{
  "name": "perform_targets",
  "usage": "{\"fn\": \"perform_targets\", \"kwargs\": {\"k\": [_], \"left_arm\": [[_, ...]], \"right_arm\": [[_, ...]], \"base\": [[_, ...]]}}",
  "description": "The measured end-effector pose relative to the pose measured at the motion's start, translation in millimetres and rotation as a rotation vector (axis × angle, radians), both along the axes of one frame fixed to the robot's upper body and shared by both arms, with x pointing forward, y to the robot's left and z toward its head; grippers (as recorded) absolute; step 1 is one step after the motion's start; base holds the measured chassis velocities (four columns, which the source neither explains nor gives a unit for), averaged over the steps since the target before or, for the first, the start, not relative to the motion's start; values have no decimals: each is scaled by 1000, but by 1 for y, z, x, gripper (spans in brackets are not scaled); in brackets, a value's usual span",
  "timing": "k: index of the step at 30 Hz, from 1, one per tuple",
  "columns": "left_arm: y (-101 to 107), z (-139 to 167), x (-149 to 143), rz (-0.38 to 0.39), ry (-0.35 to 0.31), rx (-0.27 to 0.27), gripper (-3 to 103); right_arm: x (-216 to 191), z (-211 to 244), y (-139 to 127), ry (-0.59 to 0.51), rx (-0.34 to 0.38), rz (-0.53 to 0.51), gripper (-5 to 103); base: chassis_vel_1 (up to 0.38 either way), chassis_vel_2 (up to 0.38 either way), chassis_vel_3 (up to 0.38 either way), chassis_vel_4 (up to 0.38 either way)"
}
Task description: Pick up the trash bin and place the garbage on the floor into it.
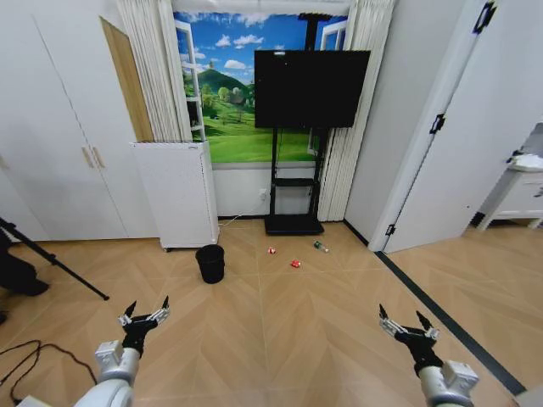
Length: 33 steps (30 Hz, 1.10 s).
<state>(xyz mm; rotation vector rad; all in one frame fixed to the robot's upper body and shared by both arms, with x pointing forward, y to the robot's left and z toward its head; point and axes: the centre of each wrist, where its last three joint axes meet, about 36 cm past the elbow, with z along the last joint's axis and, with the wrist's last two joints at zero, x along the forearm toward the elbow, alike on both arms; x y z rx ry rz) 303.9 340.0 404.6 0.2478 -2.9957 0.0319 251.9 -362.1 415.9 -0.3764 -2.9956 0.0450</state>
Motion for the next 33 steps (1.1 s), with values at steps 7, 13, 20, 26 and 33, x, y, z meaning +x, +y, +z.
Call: {"fn": "perform_targets", "kwargs": {"k": [7,13,20,26,33], "left_arm": [[1,0,1,1,-1,1,100],[1,0,2,2,-2,0,100],[1,0,3,1,-3,-1,100],[1,-1,3,1,0,-1,100],[0,-2,1,1,5,1,100]], "right_arm": [[2,2,0,2,2,1,100],[2,1,1,7,2,-2,100],[2,0,0,9,-1,-4,100],[2,-2,0,11,-4,-4,100],[1,-6,-2,4,-14,-3,100]], "base": [[0,0,0,0],[0,0,0,0],[0,0,0,0],[0,0,0,0],[0,0,0,0]]}}
